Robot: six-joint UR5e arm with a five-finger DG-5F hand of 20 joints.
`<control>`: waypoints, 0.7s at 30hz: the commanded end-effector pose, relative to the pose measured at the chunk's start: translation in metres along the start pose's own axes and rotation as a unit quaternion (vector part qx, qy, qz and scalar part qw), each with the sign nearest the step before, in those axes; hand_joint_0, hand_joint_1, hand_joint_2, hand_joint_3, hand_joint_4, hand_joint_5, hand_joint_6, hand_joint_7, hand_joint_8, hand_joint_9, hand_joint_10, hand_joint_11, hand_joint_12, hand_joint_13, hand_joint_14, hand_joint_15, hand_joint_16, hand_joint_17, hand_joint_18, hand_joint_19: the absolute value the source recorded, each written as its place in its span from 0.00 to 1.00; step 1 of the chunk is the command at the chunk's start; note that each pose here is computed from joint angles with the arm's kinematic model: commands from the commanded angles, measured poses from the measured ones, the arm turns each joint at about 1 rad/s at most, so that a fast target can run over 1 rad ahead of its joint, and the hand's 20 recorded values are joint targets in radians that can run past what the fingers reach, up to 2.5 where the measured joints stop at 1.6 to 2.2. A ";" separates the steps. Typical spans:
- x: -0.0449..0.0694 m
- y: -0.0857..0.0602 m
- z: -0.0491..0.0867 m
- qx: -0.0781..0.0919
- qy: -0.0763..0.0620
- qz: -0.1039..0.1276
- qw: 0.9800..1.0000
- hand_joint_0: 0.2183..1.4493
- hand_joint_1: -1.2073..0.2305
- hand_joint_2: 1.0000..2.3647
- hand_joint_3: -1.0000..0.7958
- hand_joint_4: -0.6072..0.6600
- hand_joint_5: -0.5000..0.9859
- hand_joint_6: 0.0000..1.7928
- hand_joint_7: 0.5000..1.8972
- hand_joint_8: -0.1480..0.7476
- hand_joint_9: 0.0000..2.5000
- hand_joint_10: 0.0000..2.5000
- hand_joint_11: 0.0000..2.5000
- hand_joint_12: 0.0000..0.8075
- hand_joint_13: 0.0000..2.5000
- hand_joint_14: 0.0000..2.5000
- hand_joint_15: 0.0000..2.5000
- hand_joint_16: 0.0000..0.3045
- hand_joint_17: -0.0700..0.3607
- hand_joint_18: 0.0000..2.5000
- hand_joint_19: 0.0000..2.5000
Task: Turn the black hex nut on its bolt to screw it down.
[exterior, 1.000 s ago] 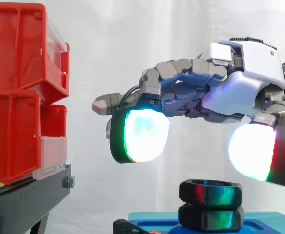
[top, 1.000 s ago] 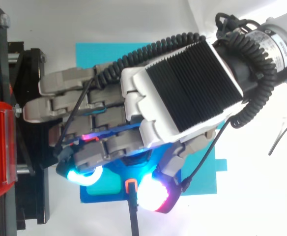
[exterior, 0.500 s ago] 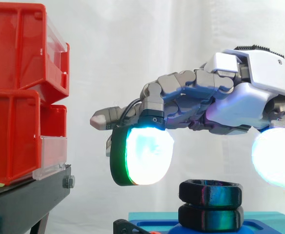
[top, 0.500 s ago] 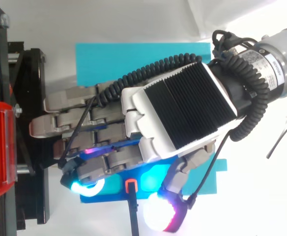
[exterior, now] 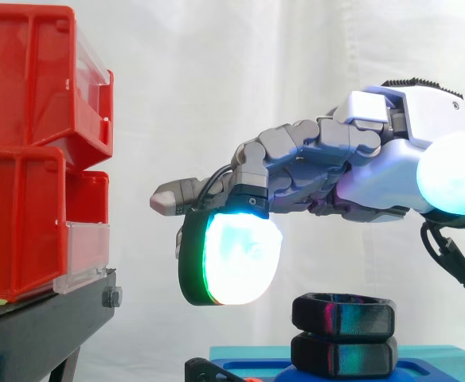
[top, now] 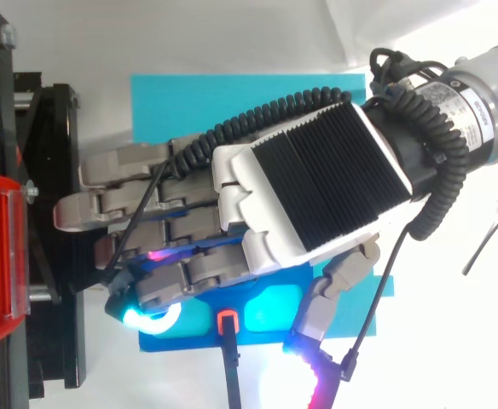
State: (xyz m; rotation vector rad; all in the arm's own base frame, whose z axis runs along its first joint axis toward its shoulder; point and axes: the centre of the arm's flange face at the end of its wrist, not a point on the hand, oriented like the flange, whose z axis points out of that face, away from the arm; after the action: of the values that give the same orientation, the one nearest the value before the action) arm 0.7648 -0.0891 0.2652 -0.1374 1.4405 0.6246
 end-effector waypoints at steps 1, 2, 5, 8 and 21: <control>0.001 -0.001 -0.001 0.002 0.002 0.000 1.000 0.07 0.64 0.00 0.28 0.74 0.25 0.32 0.33 0.57 0.15 0.00 0.16 0.55 0.04 0.00 0.02 0.21 0.50 0.00 0.05; 0.000 -0.001 -0.001 0.001 0.002 0.000 1.000 0.07 0.64 0.00 0.28 0.74 0.25 0.32 0.33 0.57 0.15 0.00 0.16 0.54 0.04 0.00 0.02 0.21 0.50 0.00 0.05; 0.001 -0.003 -0.003 0.004 0.005 0.000 1.000 0.08 0.59 0.00 0.28 0.74 0.25 0.32 0.33 0.57 0.15 0.00 0.16 0.54 0.04 0.00 0.01 0.21 0.49 0.00 0.04; 0.006 -0.004 -0.007 0.005 0.009 0.002 1.000 0.08 0.58 0.00 0.28 0.74 0.25 0.32 0.34 0.56 0.15 0.00 0.16 0.54 0.04 0.00 0.02 0.21 0.49 0.00 0.05; 0.015 -0.006 -0.013 0.005 0.007 0.000 1.000 0.10 0.60 0.00 0.28 0.72 0.24 0.34 0.31 0.56 0.15 0.00 0.16 0.53 0.04 0.00 0.01 0.20 0.48 0.00 0.05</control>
State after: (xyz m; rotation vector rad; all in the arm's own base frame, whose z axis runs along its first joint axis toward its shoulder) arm 0.7565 -0.0953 0.2468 -0.1324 1.4585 0.6178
